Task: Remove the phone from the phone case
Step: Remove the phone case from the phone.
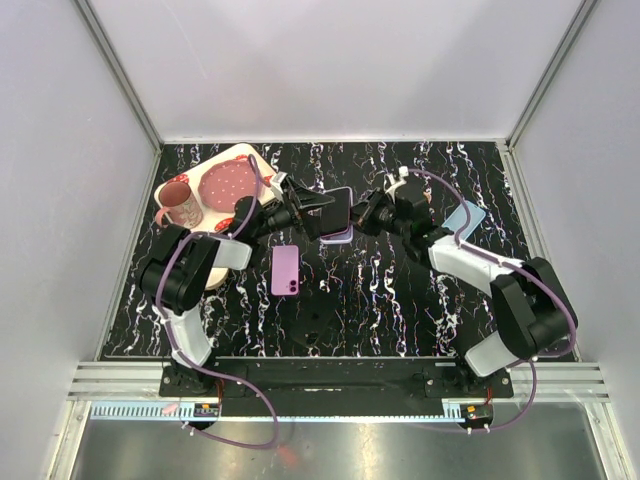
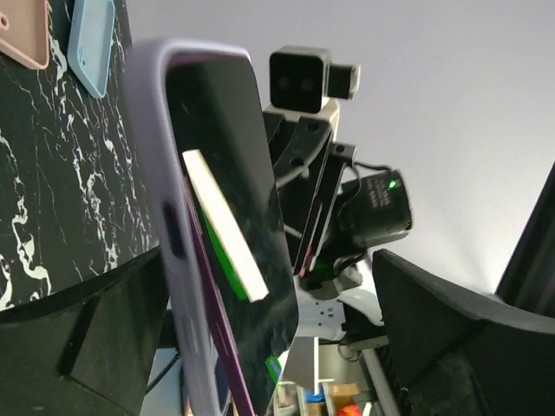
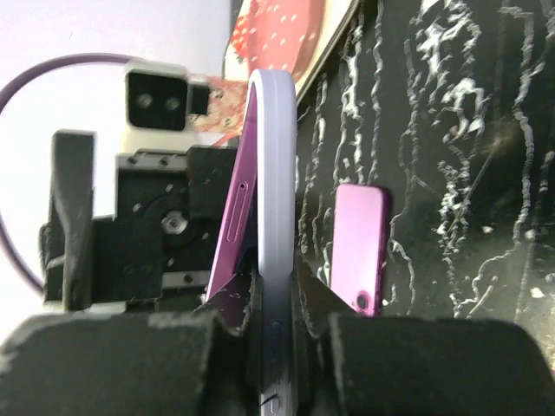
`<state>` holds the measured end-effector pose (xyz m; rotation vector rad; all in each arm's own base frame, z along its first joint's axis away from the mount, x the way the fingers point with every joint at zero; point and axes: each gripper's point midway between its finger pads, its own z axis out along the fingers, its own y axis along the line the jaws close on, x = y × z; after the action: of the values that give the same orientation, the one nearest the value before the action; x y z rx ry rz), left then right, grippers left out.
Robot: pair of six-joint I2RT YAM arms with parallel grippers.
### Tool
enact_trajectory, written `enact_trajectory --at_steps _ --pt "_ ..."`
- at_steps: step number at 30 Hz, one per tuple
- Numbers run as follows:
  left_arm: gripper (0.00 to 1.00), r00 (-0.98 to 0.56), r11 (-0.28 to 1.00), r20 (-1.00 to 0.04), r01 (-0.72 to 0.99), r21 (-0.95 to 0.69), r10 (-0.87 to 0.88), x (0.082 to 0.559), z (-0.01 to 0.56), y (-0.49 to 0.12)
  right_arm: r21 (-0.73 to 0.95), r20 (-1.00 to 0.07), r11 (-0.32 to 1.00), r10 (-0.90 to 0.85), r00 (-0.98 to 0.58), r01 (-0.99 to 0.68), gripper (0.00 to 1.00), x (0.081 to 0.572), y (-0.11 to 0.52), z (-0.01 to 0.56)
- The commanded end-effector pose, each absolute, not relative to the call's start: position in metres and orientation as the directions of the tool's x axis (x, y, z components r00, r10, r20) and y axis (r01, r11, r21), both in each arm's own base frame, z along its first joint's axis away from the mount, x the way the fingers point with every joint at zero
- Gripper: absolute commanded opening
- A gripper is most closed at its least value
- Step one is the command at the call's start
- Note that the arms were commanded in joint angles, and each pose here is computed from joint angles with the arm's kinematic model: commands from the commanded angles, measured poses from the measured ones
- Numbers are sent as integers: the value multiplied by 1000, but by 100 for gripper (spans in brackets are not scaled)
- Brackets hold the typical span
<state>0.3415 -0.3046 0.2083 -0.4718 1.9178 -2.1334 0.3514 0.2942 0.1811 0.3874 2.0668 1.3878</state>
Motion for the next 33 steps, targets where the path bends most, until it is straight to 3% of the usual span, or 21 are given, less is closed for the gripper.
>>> enact_trajectory --at_steps 1,2,4,5,7,8,9,10,15,19,25,33 --pt "99 -913 -69 -183 222 -973 -364 332 244 -300 817 -489 562 553 -675 -132 0 368 270 227" --pt "99 -918 -25 -152 173 -985 -366 336 234 -299 782 -529 610 543 -652 -127 0 372 263 224" --pt "99 -896 56 -244 240 -969 -372 342 236 -297 733 -549 675 516 -658 -84 0 371 252 219" --pt "99 -914 149 -183 137 -979 -362 342 213 -296 689 -591 721 495 -637 -78 0 374 244 216" --pt "99 -863 321 -353 240 -916 -363 356 214 -291 630 -607 776 463 -646 -36 0 373 233 209" --pt "99 -889 449 -305 131 -884 -342 348 185 -288 580 -618 815 424 -662 -20 0 372 226 197" --pt "99 -872 498 -385 200 -844 -301 351 192 -289 556 -635 831 420 -648 -6 0 376 221 200" --pt "99 -891 531 -364 176 -829 -272 342 183 -291 526 -648 851 397 -650 -4 0 377 217 196" --pt "99 -872 646 -463 264 -716 -158 329 165 -295 419 -631 907 327 -704 45 0 380 208 174" --pt "99 -891 626 -453 362 -691 16 299 152 -318 390 -599 918 310 -739 70 0 380 208 158" --pt "99 -869 631 -494 404 -662 38 291 152 -328 399 -546 913 312 -778 85 0 379 216 142" --pt "98 -773 750 -634 433 -499 25 294 158 -337 420 -522 902 327 -788 96 0 385 224 141"
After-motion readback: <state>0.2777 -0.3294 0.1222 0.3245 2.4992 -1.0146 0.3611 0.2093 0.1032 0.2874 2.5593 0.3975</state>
